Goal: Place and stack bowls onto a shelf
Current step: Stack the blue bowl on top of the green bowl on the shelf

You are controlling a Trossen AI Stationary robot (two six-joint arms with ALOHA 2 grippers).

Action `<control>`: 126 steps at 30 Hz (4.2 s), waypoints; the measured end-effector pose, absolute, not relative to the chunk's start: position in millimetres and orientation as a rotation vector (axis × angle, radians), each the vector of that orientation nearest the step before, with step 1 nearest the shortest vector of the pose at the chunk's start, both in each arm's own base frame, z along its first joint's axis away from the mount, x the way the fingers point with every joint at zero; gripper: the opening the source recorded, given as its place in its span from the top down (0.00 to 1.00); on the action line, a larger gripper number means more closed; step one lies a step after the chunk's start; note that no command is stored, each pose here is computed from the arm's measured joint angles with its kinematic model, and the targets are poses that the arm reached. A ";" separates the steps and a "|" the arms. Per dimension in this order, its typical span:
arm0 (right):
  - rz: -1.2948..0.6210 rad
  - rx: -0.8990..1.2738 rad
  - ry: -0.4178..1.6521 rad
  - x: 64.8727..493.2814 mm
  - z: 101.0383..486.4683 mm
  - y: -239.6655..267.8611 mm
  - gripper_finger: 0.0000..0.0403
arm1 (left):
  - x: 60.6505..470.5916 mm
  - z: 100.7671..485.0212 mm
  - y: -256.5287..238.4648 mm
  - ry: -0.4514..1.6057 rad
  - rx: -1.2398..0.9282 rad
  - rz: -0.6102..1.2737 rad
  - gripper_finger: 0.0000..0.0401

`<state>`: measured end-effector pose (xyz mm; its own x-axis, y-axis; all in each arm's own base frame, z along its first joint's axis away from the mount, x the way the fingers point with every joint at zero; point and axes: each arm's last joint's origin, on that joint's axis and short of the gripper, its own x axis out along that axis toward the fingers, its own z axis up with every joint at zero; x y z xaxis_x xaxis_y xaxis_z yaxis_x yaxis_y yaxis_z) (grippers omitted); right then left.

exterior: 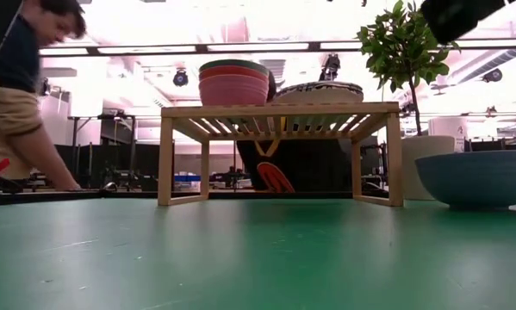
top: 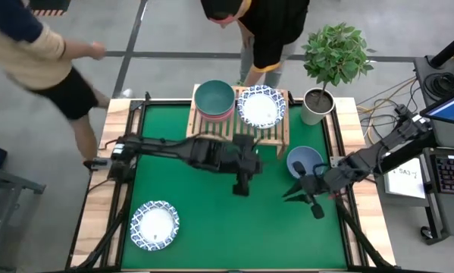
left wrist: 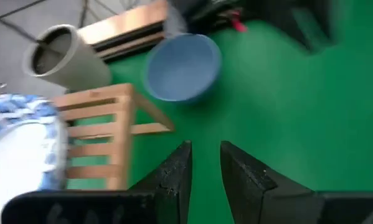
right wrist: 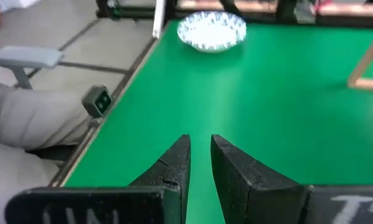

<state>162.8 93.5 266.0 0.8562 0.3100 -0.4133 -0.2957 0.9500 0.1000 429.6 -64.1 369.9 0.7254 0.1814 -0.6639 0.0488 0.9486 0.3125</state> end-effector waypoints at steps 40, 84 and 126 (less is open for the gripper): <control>-0.573 0.589 1.083 185.5 224.2 43.8 0.73 | 241.9 310.2 -87.0 0.326 -0.021 0.071 0.84; 0.083 0.113 0.809 272.2 328.9 143.6 0.98 | 215.2 288.4 -77.0 0.222 0.086 0.111 0.84; -0.248 -0.374 0.717 408.0 409.2 -87.6 0.98 | 187.6 297.3 -71.1 0.192 0.016 0.088 0.84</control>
<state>408.0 -87.6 409.2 0.7286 -0.3461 -0.5911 0.0931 0.9050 -0.4151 187.6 -71.1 297.3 0.9777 0.0890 -0.1900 -0.0860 0.9960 0.0240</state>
